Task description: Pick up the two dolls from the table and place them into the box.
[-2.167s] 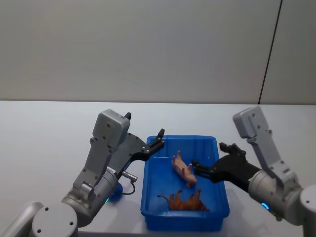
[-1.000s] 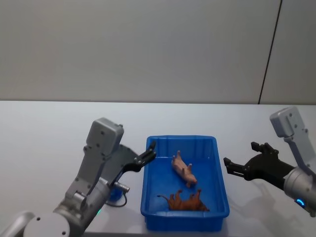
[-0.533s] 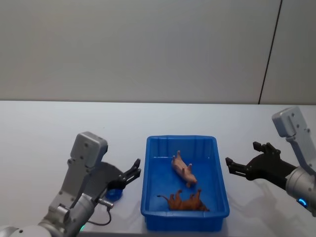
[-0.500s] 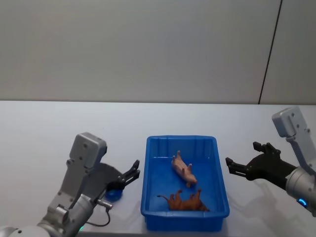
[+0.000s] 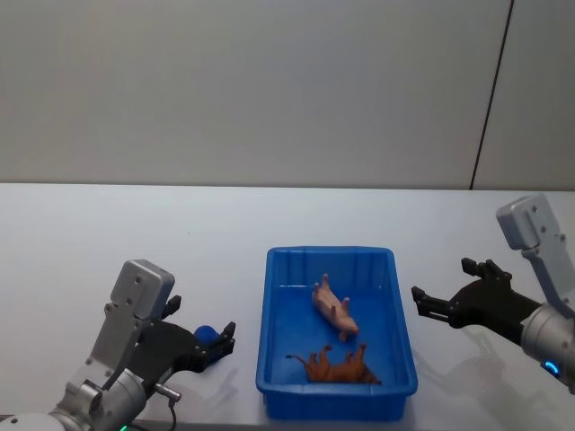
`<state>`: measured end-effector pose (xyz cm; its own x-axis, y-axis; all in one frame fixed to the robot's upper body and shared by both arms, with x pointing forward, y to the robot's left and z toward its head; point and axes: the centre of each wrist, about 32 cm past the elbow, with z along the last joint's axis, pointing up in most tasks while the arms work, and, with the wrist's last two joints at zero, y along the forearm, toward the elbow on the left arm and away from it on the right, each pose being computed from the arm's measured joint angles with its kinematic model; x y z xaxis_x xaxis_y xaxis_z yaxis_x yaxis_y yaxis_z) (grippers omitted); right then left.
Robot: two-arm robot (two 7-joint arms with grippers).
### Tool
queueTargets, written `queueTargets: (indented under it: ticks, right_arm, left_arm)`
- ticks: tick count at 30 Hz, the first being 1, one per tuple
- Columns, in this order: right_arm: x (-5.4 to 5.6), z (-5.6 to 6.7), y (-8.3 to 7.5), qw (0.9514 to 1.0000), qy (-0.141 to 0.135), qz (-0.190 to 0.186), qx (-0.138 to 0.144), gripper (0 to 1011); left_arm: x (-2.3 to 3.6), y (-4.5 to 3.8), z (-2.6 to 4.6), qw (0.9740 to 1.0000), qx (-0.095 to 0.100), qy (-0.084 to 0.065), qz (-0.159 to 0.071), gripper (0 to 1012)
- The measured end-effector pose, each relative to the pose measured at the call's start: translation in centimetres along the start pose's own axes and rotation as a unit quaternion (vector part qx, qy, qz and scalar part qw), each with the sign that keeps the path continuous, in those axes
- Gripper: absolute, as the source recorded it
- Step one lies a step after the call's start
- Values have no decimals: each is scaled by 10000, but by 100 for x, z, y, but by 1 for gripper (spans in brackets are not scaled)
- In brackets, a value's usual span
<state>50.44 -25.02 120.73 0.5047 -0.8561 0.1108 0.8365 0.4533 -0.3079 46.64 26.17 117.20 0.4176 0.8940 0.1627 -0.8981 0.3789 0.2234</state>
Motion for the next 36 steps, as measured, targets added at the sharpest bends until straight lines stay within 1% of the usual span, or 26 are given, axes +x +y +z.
queueTargets:
  ticks: [2,4,5,8,13,15,16,26,28,31,32,34,35,36]
  right_arm:
    - [1,-1,0,10000,0,-1,-2,1001]
    - [2,-1,-1,10000,0,-2,-2,1001]
    - [2,-1,-1,10000,-1,-2,-3,1001]
    - [3,-2,-1,10000,-2,-2,-4,1001]
    - [3,-2,-1,10000,-2,-3,-4,1001]
    - [3,-2,-1,10000,-2,-3,-4,1001]
    - [3,-2,-1,10000,-2,-3,-4,1001]
    - [3,-2,-1,10000,-2,-3,-4,1001]
    - [3,-2,-1,10000,-2,-3,-5,1001]
    - [3,-2,-1,10000,-2,-3,-5,1001]
    - [3,-2,-1,10000,-2,-3,-4,1001]
    - [3,-2,-1,10000,-2,-3,-5,1001]
    - [3,-2,-1,10000,-2,-3,-5,1001]
    - [3,-2,-1,10000,-2,-3,-5,1001]
  left_arm:
    - [45,-19,-34,10000,68,11,-62,1002]
    - [73,-35,-59,9999,116,20,-96,1002]
    - [97,-50,-78,9998,151,30,-147,1002]
    - [131,-76,-112,9996,210,50,-202,1002]
    - [207,-145,-181,9989,333,66,-335,1002]
    - [222,-162,-189,9987,347,64,-365,1002]
    - [240,-178,-209,9985,379,64,-394,1002]
    - [343,-278,-265,9975,502,27,-501,1002]
    - [357,-290,-268,9973,516,20,-514,1002]
    - [393,-325,-275,9969,559,11,-550,997]
    - [393,-325,-275,9969,559,11,-550,972]
    - [420,-349,-282,9965,600,10,-587,945]
    - [420,-349,-282,9965,600,10,-587,932]
    - [438,-366,-281,9962,617,10,-615,885]
